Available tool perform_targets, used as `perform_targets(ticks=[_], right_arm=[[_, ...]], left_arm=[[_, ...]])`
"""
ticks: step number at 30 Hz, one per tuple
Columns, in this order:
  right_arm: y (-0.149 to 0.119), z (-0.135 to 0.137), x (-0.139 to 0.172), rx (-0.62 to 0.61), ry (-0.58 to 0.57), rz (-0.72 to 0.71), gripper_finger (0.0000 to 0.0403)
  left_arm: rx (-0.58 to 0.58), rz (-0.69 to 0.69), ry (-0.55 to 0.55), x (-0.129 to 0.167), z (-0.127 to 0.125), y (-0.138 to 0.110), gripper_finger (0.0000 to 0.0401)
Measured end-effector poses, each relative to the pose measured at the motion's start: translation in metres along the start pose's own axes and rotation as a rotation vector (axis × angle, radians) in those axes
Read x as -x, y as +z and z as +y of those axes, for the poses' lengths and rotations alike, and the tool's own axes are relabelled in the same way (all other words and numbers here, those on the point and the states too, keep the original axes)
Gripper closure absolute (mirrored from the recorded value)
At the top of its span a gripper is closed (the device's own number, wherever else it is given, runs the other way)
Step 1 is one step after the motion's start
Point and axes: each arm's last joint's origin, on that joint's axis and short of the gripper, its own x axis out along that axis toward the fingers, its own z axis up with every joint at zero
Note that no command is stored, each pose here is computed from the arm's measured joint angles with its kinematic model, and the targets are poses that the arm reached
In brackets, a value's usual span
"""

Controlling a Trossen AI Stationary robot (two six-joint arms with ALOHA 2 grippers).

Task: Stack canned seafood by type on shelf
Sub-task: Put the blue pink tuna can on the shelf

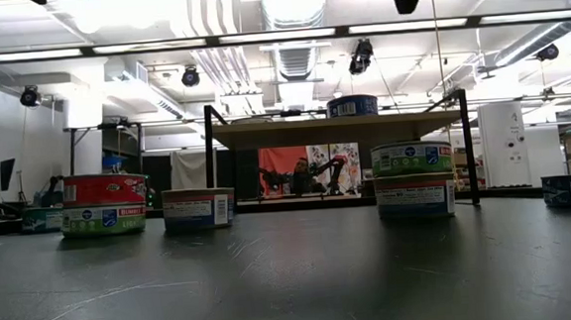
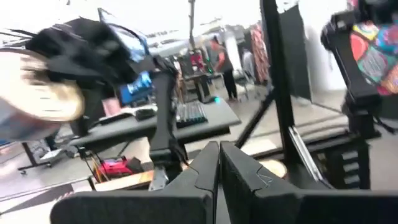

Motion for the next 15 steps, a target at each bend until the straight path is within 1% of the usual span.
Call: perform_targets(ticks=[3,6,9,12,15], right_arm=[[-0.013,0.009,0.001,0.016,0.027,-0.014,0.0211],[-0.025,0.016,-0.001,0.023,0.006,-0.008,0.0211],[-0.037,0.023,-0.008,0.027,0.02,0.035,0.0211],[-0.046,0.032,-0.014,0.042,0.024,0.062,0.0211],[-0.054,0.035,-0.02,0.062,-0.008,0.086,0.0211]], left_arm=[[0.015,-0.004,0.049,0.001,0.005,0.003,0.0382],[0.034,0.003,0.11,-0.001,0.01,0.007,0.0347],[0.053,0.031,0.167,-0.002,0.013,0.007,0.0297],[0.103,0.038,0.214,-0.004,0.016,0.007,0.024],[0.134,0.039,0.221,-0.004,0.018,0.006,0.0186]])
